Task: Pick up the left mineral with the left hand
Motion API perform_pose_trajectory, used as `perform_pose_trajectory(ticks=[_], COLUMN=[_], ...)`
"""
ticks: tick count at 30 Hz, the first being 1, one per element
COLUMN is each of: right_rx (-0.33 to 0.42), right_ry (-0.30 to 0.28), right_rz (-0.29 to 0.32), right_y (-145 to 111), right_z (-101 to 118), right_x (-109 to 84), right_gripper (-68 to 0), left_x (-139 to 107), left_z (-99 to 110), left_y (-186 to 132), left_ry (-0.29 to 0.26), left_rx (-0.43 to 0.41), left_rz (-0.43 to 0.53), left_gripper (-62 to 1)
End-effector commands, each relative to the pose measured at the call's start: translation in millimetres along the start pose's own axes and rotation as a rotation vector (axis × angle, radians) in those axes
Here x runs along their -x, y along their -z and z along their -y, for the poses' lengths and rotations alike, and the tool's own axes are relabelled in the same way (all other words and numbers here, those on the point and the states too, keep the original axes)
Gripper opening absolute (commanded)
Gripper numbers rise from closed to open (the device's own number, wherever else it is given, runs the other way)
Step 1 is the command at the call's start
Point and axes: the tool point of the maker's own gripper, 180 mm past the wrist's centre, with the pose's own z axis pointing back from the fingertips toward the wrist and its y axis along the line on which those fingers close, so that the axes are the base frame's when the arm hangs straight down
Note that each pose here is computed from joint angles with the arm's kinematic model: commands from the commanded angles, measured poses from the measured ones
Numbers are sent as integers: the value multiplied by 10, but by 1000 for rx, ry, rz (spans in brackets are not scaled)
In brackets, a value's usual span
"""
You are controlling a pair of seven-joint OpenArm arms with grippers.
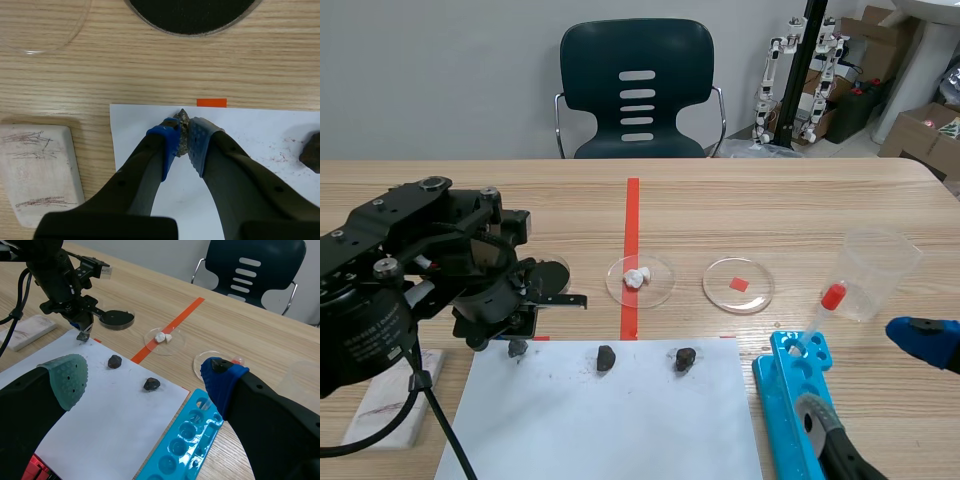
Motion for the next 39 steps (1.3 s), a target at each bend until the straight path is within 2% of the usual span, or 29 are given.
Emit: perform_pose_trajectory(ticks=[1, 6, 9, 13, 16, 39], right_rx=[10, 11, 11, 11, 11, 11], right_ry=[-8, -8, -8, -8, -8, -8], right_rz=[30, 30, 30, 30, 30, 30], right_y=[22, 22, 22, 22, 22, 22], right_z=[41, 41, 41, 41, 41, 41], right_x=[-66, -66, -66, -66, -66, -66], right_gripper=[-201, -201, -201, -201, -201, -201], left_x=[40, 74, 88, 84, 76, 102], left_z=[-38, -27, -27, -28, -29, 154], left_y=[-12, -8, -8, -9, -9, 103], left_ry=[-1, -1, -1, -1, -1, -3], left_rx=[-4, -1, -1, -1, -1, 5], left_rz=[-7, -14, -22, -20, -16, -15], left_gripper=[-550, -528, -417, -223, -159, -163])
